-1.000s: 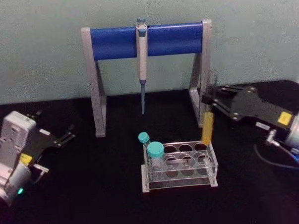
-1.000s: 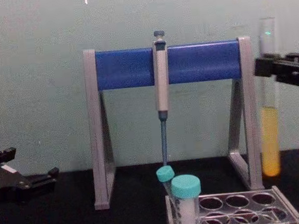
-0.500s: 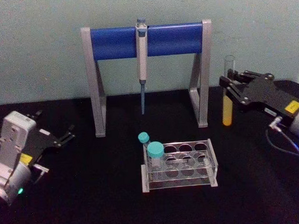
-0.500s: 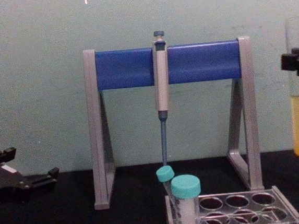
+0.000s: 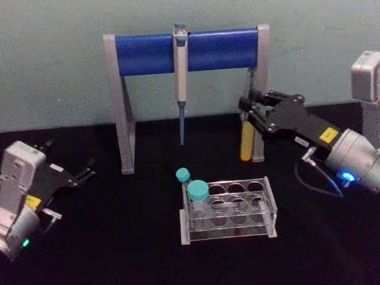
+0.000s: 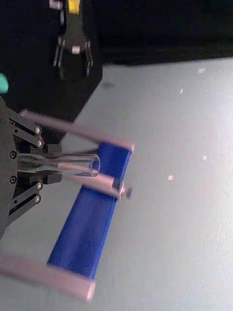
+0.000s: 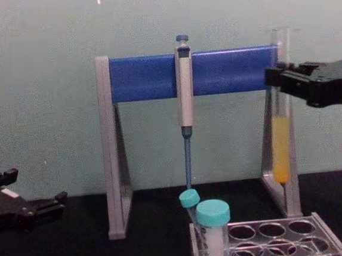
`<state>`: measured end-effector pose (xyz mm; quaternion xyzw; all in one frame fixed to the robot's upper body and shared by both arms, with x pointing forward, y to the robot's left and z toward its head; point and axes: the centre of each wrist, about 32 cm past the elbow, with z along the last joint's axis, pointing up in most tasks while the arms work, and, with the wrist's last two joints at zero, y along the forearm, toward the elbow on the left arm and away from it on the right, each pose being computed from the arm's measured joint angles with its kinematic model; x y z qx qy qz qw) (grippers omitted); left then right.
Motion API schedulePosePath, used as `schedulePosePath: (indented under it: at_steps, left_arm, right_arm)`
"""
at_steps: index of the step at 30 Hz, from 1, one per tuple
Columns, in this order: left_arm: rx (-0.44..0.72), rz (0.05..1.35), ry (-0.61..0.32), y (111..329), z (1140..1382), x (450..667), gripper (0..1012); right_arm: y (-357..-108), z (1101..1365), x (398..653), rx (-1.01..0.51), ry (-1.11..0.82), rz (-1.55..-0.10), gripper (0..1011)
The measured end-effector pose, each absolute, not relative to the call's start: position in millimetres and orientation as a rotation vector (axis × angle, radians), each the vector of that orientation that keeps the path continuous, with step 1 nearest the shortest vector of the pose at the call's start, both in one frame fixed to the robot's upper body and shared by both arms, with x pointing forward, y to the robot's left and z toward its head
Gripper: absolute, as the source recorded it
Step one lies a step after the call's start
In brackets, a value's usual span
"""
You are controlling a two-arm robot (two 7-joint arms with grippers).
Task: Pick up the test tube from the test tube rack, shake it, then place it back into the test tube rack.
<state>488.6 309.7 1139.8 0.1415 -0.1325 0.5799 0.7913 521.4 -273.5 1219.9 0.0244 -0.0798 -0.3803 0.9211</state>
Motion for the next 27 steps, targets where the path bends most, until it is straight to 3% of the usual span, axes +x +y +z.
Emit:
schedulePosePath:
  at_steps: [7, 13, 20, 27]
  left_arm:
    - [0.304, 1.248, -0.285, 310, 1140, 489, 1001]
    - [0.305, 1.248, -0.285, 310, 1140, 489, 1001]
    - [0.304, 1.248, -0.285, 310, 1140, 489, 1001]
    - [0.304, 1.248, -0.285, 310, 1140, 489, 1001]
  right_arm:
    - [-272, 1221, 518, 0.078, -0.118, -0.664, 234]
    - [-286, 1228, 503, 0.058, -0.098, -0.626, 233]
    - [-308, 1241, 485, -0.012, -0.123, -0.703, 234]
    - [-313, 1243, 485, -0.045, -0.178, -0.791, 234]
